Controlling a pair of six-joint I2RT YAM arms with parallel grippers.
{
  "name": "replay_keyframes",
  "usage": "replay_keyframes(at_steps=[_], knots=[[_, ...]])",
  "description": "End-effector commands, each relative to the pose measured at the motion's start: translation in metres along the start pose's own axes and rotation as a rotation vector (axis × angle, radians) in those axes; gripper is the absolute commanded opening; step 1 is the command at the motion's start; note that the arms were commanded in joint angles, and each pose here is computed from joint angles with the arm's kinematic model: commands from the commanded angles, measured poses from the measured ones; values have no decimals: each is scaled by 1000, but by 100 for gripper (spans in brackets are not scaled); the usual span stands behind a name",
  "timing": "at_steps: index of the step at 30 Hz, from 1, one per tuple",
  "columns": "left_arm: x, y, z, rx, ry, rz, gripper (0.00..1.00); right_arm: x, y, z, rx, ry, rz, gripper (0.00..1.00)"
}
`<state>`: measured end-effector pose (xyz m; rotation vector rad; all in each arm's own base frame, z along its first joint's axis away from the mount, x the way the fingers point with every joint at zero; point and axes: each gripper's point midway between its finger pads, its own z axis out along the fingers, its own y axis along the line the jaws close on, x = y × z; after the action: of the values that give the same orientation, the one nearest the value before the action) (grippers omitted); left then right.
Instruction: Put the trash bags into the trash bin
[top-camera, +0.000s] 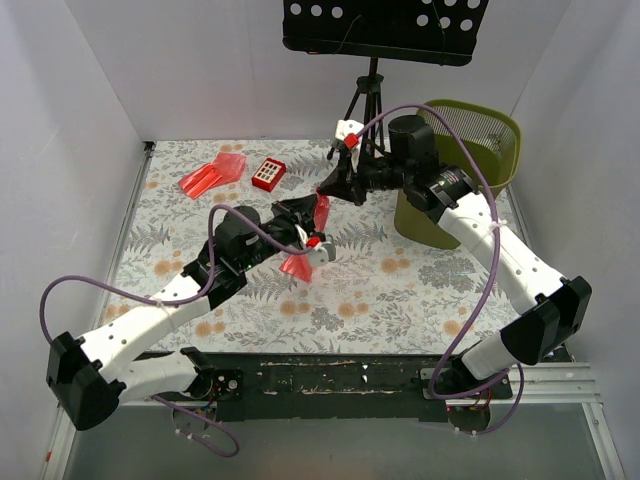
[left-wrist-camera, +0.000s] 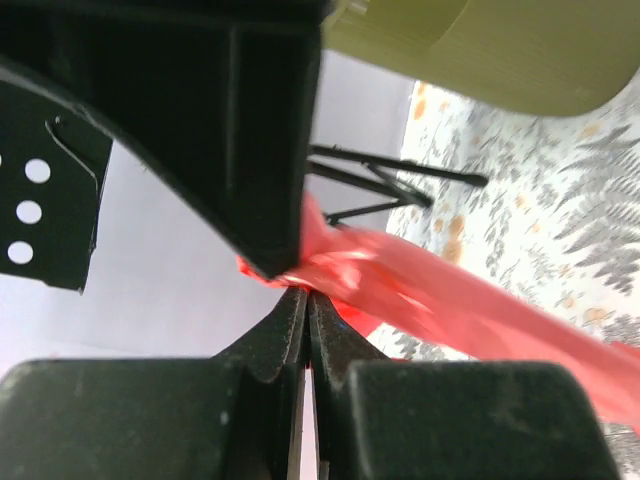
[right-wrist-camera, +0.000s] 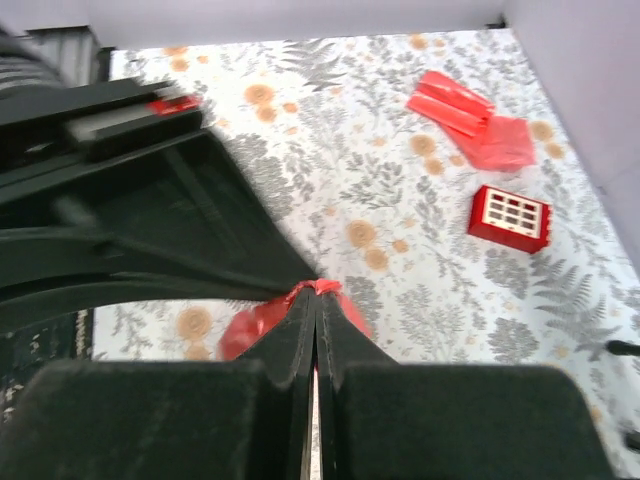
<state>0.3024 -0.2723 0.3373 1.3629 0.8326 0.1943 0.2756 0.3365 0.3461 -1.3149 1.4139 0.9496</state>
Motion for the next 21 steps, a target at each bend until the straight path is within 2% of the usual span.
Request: replay_keyframes(at_steps=[1,6,11,21], knots=[[-41,-5,-22,33,-131,-41,0,-21,-33,-1,134,-31,-77,1],[-31,15,2,-58,-89,22,0,-9,-12,-4,74,-20,-36,1],[-7,39,23,-154,-17,6,0,-12,11,-17,30,-29,-44,1],[10,37,-1,-149,52,-9,0,-11,4,-20,60,1,-84,1]])
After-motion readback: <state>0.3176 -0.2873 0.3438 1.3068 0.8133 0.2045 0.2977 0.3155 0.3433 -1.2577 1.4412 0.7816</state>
